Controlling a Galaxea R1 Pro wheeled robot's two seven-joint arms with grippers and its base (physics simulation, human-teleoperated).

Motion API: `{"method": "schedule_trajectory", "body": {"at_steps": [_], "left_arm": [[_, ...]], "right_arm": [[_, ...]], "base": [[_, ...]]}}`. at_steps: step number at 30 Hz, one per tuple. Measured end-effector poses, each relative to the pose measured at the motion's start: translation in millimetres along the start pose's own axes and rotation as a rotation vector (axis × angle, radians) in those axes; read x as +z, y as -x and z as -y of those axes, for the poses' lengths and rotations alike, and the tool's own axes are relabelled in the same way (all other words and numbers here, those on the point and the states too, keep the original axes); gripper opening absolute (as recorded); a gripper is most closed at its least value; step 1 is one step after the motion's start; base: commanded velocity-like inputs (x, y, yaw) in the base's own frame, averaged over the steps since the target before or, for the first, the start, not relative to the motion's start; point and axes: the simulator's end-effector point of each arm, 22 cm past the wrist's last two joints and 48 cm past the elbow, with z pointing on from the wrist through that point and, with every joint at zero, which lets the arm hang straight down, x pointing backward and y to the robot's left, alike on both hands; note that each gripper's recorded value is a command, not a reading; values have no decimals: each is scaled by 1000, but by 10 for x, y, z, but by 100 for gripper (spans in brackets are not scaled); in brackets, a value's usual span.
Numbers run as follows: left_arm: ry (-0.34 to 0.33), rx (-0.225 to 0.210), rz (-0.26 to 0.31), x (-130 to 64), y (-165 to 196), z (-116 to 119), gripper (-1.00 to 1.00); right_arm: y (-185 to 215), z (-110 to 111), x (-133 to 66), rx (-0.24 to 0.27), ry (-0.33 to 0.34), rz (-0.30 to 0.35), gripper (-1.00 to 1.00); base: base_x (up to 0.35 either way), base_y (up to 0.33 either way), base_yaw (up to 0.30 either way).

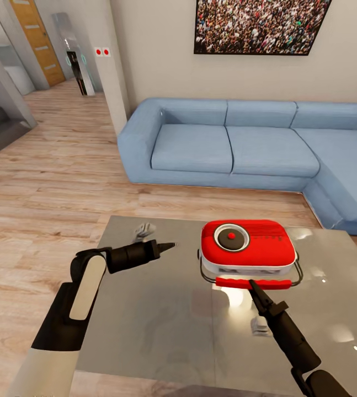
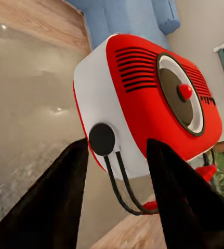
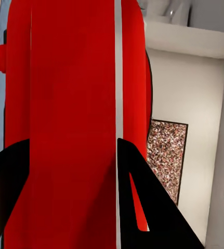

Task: Turn on the radio receiver that's on the table in the living room.

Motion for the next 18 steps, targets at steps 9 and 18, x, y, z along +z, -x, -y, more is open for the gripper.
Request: {"method": "schedule_trajectory", "body": {"at_steps": [9,18], "left_arm": [[-42,27,-42,150,-132,230,-100],[-101,35,-34,292,-75,545,-100]], "right_arm": [[78,-25,-35,-7,7,-10,-100],[163,-33,-64,-7,9,-6,-100]], "base": [[0,0,0],[0,0,0]]}}
